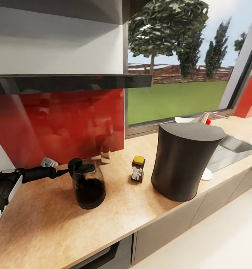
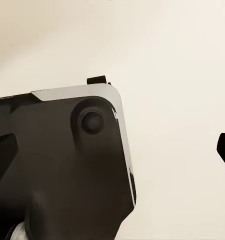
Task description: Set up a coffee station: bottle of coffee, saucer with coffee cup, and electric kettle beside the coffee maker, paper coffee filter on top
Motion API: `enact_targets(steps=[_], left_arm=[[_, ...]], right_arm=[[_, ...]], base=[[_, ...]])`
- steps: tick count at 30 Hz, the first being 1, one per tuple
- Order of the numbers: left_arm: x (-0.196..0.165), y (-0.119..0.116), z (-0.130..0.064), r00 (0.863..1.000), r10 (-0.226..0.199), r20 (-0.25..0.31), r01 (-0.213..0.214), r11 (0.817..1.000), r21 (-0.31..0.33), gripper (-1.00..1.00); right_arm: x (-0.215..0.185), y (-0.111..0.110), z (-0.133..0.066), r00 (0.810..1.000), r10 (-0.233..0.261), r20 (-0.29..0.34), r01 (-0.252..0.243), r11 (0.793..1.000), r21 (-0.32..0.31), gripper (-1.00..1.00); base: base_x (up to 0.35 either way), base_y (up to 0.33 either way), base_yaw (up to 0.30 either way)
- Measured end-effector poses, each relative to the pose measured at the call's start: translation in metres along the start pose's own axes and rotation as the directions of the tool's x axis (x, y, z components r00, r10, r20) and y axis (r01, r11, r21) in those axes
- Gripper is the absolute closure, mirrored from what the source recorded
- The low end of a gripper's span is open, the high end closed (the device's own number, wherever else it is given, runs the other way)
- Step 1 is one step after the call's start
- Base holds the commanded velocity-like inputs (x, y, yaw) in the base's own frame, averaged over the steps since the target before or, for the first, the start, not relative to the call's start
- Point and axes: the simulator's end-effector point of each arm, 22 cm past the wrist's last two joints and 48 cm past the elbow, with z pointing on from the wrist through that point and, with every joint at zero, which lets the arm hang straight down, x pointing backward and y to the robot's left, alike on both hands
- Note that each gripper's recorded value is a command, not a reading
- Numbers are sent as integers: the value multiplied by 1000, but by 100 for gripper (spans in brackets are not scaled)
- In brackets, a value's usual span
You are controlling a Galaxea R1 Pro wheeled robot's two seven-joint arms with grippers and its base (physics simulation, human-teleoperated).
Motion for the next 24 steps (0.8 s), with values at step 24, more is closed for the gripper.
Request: enact_targets(steps=[24], left_arm=[[0,-10,0,1000,2,0,-2,999,46,-100]], right_arm=[[0,-1,0,1000,-1,0,1,1000,1,-100]], base=[[19,-21,0]])
